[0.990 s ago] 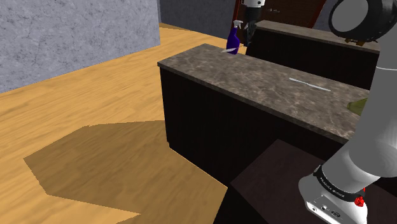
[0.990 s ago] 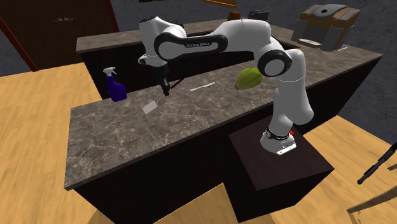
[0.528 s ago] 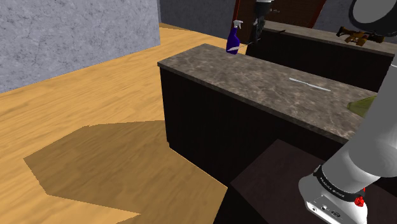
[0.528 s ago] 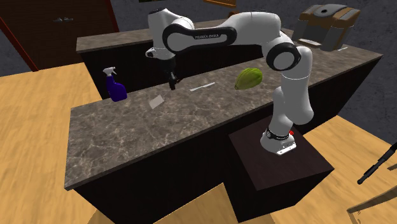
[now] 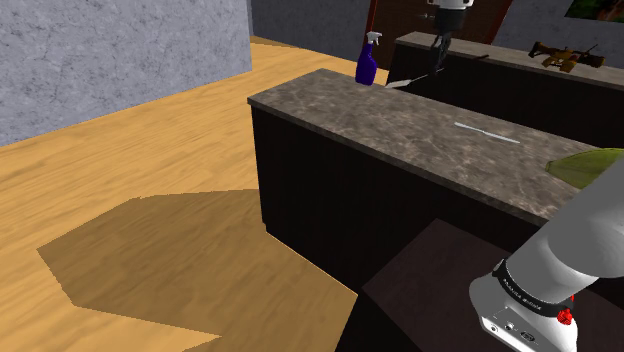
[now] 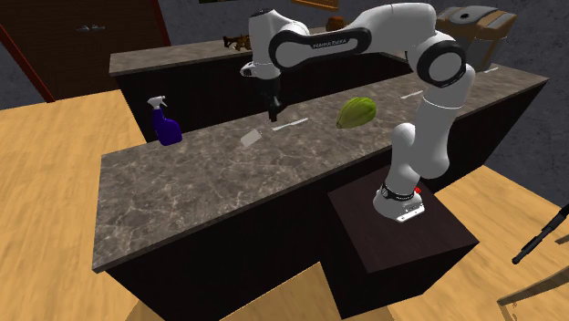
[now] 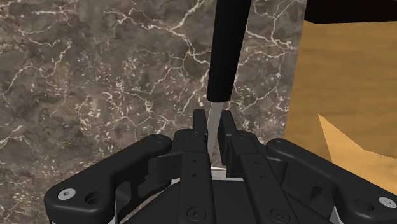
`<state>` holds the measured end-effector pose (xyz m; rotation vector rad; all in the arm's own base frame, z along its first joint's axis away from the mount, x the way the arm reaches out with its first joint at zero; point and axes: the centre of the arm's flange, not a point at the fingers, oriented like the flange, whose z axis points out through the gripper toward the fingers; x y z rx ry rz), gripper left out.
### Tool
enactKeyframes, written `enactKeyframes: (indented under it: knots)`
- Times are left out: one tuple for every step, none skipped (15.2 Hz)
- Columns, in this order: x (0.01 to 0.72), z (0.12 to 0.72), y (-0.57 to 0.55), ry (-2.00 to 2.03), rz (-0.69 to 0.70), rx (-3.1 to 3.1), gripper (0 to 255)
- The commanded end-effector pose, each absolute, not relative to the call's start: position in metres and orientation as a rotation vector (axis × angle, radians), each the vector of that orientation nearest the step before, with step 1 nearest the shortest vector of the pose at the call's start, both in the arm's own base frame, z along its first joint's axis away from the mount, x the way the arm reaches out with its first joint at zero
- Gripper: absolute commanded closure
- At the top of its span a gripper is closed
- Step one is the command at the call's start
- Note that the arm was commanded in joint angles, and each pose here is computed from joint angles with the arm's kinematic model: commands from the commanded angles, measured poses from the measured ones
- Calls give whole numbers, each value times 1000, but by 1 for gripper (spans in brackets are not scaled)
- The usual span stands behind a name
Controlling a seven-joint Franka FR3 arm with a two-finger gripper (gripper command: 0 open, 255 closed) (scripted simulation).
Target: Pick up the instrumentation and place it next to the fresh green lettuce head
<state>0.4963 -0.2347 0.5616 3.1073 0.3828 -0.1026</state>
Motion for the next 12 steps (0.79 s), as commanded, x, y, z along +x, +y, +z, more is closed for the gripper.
enactKeyframes:
  knots:
    - [471,560,-242,385,-103,3108,255]
    - [458,560,-246,385,-103,3108,255]
    - [445,560,-249,385,-103,3108,255]
    - [433,560,-253,385,-103,3108,255]
    - [420,560,-256,385,-103,3108,255]
    - [407,560,-260,385,-103,3108,255]
    - [394,560,-263,385,-103,3108,255]
    - [382,560,-267,385,-103,3108,255]
    - [369,560,-270,385,-103,3108,255]
    - [356,560,-274,385,-103,3108,255]
    - [343,560,-277,385,-103,3108,255]
    - [331,560,-281,385,-103,3108,255]
